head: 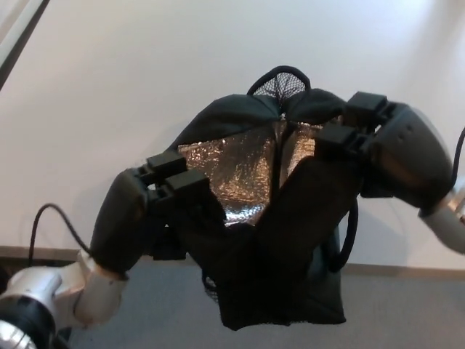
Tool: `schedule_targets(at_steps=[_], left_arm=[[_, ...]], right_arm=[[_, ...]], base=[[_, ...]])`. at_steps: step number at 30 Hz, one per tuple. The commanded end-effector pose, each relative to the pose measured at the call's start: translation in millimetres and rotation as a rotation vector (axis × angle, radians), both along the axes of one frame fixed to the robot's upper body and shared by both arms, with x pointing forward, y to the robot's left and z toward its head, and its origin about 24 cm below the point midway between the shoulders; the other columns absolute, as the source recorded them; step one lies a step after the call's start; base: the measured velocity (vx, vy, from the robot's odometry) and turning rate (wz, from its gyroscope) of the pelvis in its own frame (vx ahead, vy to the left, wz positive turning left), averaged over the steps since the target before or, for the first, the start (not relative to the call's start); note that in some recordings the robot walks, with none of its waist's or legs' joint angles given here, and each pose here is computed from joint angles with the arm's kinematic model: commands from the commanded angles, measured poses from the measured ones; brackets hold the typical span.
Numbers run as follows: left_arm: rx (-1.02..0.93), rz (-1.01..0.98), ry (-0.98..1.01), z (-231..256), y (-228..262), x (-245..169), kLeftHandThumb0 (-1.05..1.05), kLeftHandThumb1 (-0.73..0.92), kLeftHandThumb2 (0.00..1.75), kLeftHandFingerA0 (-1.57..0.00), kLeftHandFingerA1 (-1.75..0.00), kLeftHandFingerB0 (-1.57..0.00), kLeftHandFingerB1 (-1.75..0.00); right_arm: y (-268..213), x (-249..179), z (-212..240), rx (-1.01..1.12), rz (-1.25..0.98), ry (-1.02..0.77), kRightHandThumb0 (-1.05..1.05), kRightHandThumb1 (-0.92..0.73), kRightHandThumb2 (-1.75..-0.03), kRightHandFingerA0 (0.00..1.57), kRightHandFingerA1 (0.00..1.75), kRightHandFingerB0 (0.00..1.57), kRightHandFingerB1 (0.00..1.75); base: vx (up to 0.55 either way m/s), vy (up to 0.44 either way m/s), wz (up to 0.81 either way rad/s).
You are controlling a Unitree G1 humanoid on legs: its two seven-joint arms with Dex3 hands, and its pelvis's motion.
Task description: A lunch bag is kept on the middle of the desk and the robot uses both its hands to grab the opening of the bag from the left and right and moves its hands away from each other to spread the bag open
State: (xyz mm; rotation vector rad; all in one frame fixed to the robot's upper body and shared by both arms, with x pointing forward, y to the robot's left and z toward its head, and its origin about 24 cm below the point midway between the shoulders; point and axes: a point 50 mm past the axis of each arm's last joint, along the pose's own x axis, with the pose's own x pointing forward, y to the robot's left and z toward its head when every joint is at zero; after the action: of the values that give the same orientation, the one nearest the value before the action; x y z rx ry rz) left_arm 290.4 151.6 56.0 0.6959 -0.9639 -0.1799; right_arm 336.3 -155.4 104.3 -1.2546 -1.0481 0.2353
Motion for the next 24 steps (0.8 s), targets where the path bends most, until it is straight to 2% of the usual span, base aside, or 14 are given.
schedule_targets(at_steps=[1,13,14,24], left_arm=[[-0.254,0.177,0.14,-13,37,-15,-0.21,0.52,1.17,-0.86,-1.6,-0.81,-1.41],[-0.269,0.162,0.153,-10,34,-16,-0.13,0.52,1.14,-0.88,-1.57,-0.86,-1.37],[-0.275,0.16,0.152,-9,34,-16,-0.18,0.51,1.15,-0.87,-1.57,-0.83,-1.38],[-0.286,0.156,0.174,-11,30,-16,-0.19,0.51,1.16,-0.88,-1.56,-0.85,-1.36]], right_arm=[[-27,-17,-40,0.23,-0.212,0.015,-0.22,-0.58,-0.56,0.78,1.67,0.67,1.55],[-25,-18,-46,0.266,-0.227,0.02,-0.22,-0.57,-0.56,0.79,1.67,0.68,1.57],[-26,-16,-42,0.26,-0.227,0.007,-0.23,-0.57,-0.56,0.8,1.65,0.69,1.55],[-27,-11,-38,0.254,-0.241,-0.011,-0.27,-0.58,-0.58,0.81,1.65,0.7,1.54]], base=[[0.0,0.0,0.0],[0.0,0.0,0.0],[0.0,0.0,0.0],[0.0,0.0,0.0]])
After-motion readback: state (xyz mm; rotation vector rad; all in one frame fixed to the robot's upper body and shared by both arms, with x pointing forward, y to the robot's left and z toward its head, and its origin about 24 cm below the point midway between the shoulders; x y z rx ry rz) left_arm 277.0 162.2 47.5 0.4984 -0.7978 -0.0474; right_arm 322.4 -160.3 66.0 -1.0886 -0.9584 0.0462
